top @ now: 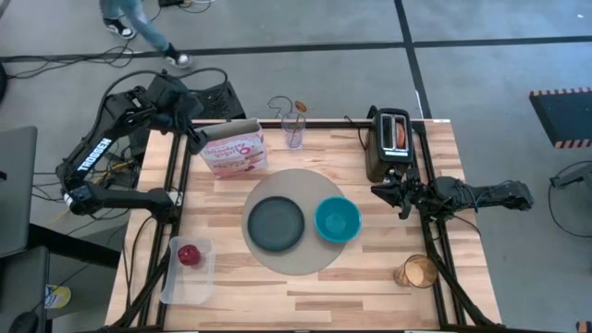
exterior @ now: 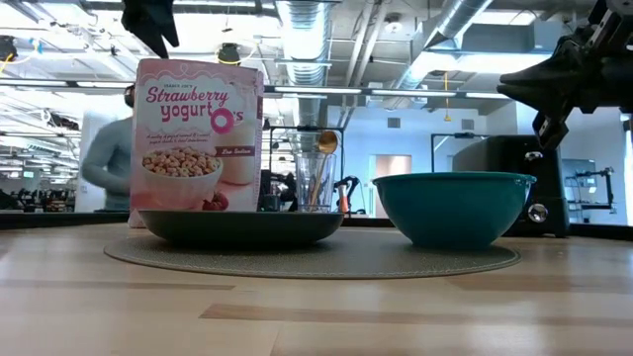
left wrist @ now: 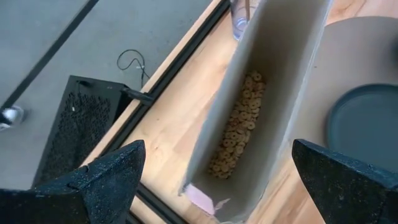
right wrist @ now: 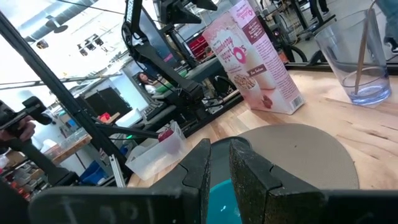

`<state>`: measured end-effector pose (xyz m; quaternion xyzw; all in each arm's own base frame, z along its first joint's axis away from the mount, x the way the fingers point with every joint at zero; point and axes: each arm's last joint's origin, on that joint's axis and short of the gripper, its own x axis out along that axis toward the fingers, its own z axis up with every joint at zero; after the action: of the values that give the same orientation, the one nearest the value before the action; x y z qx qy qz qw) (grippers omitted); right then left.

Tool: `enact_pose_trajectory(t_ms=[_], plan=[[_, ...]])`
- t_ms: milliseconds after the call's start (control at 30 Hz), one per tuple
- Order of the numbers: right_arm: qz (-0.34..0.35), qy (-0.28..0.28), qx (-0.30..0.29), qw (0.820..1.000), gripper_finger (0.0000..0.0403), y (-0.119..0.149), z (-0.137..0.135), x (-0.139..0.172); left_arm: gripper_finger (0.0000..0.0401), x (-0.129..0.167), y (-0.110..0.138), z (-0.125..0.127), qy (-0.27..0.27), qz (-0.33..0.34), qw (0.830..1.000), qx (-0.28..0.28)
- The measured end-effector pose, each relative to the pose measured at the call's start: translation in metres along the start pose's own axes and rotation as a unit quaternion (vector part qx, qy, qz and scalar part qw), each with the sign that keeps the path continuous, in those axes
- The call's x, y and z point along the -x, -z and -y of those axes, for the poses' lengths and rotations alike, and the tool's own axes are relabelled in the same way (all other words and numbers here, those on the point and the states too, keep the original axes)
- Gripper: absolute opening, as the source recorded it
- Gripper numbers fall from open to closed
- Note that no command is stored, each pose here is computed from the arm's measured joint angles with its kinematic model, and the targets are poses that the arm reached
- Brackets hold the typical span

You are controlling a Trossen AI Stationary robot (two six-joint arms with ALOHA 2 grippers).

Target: Arrange a breakfast setting

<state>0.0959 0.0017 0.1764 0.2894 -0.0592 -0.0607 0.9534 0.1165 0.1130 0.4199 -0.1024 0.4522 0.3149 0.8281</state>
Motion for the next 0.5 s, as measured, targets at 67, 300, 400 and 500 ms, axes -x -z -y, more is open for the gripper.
enact_pose_trajectory(t_ms=[67,300,400,500], plan=[[0.000,0.000,0.000,1.000,0.0087,0.000,0.000,0.000,0.0391,0.000,0.000,-0.002,-0.002,-0.001,1.000,-0.002],[0.002,0.002,0.000,1.000,0.0087,0.000,0.000,0.000,0.0391,-0.012,-0.006,-0.004,0.027,-0.017,0.999,-0.011],[0.005,0.008,0.000,1.000,0.0087,0.000,0.000,0.000,0.0391,-0.018,-0.009,-0.003,0.043,-0.025,0.999,-0.013],[0.006,0.009,0.000,1.000,0.0087,0.000,0.001,0.000,0.0391,-0.020,-0.010,-0.002,0.063,-0.024,0.998,-0.012]])
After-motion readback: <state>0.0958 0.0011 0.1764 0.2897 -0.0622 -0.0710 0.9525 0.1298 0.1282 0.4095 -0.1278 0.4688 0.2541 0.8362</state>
